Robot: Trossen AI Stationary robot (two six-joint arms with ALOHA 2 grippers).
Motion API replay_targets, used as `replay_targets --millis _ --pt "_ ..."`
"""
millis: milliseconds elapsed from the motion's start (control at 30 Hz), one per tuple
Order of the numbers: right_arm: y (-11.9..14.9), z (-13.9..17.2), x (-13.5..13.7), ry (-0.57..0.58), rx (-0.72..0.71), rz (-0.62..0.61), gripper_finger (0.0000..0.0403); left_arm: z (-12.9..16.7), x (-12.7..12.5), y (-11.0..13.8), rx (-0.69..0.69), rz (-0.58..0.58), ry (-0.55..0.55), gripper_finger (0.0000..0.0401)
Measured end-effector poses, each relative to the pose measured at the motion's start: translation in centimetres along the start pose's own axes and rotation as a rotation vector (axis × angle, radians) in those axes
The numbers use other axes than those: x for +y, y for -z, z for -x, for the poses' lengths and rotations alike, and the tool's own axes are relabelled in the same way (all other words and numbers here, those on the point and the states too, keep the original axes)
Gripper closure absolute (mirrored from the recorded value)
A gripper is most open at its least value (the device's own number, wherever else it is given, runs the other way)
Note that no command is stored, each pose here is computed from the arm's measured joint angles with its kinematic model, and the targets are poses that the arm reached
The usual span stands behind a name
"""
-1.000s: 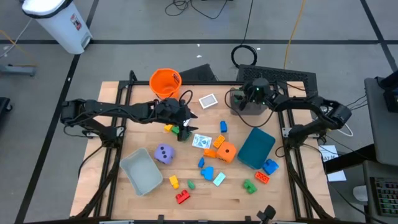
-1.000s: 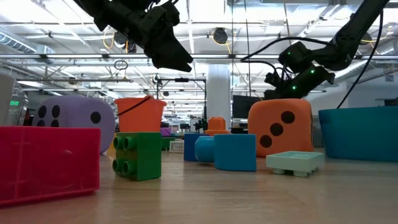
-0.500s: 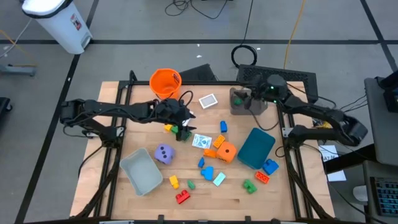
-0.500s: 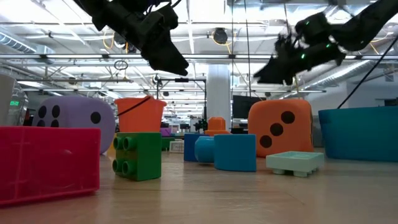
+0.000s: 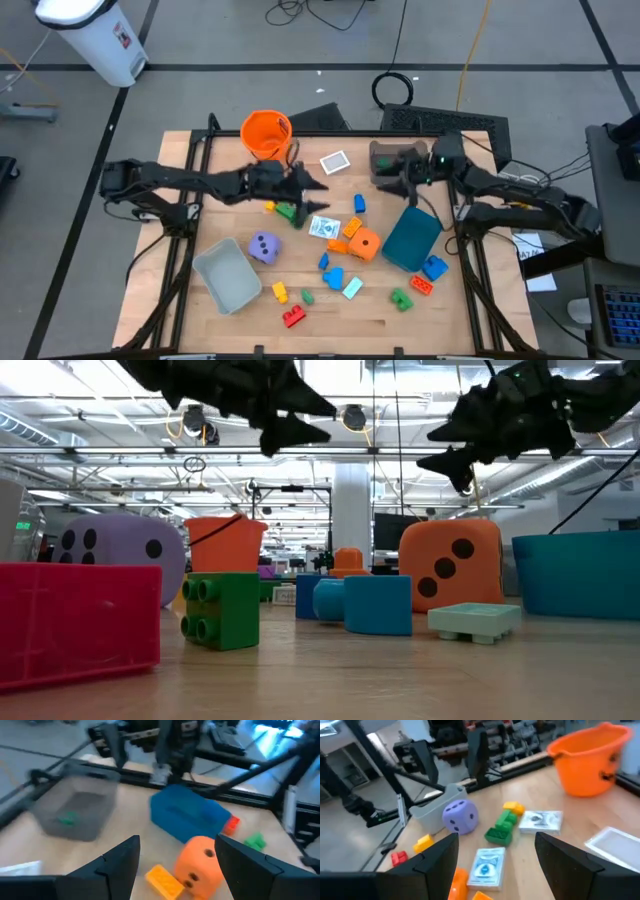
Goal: Pick & Place Toys
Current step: Put the yellow game piece into the black bin
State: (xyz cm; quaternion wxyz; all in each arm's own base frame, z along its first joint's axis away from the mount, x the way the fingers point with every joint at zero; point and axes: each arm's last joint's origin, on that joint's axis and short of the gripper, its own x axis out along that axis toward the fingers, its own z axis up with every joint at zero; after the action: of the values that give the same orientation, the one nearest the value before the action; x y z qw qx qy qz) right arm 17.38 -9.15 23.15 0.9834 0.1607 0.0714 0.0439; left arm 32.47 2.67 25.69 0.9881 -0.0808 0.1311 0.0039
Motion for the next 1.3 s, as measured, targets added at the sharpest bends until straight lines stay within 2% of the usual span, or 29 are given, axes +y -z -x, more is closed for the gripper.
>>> replay_targets --millis 233,367,500,667,1000,1300 --pt "3.6 -1.3 2.5 0.029 -0.179 0.119 0.0149 -3.8 -3.1 2.9 -0.14 -0.098 0.013 0.0135" --pt "5.2 -1.0 3.6 0.005 -0.271 0.15 0.0149 -5.3 -3.7 4.2 -0.215 -0.152 -0.004 0.0135" --pt "6.3 -0.2 4.2 -0.045 -0.317 0.17 0.0149 -5.9 -3.6 4.8 -0.222 -0.158 -0.005 0.0135" --pt "7.6 0.4 4.2 -0.046 -0.297 0.164 0.0149 -5.5 -3.3 4.1 -0.253 -0.193 -0.02 0.0135" --pt "8.4 0.3 3.9 -0.029 -0.233 0.141 0.0149 -5.6 -2.9 4.3 -0.223 -0.204 -0.023 0.0135" --pt "8.4 0.3 3.9 -0.028 -0.229 0.139 0.0149 -5.6 -2.4 4.4 -0.2 -0.202 -0.036 0.0135"
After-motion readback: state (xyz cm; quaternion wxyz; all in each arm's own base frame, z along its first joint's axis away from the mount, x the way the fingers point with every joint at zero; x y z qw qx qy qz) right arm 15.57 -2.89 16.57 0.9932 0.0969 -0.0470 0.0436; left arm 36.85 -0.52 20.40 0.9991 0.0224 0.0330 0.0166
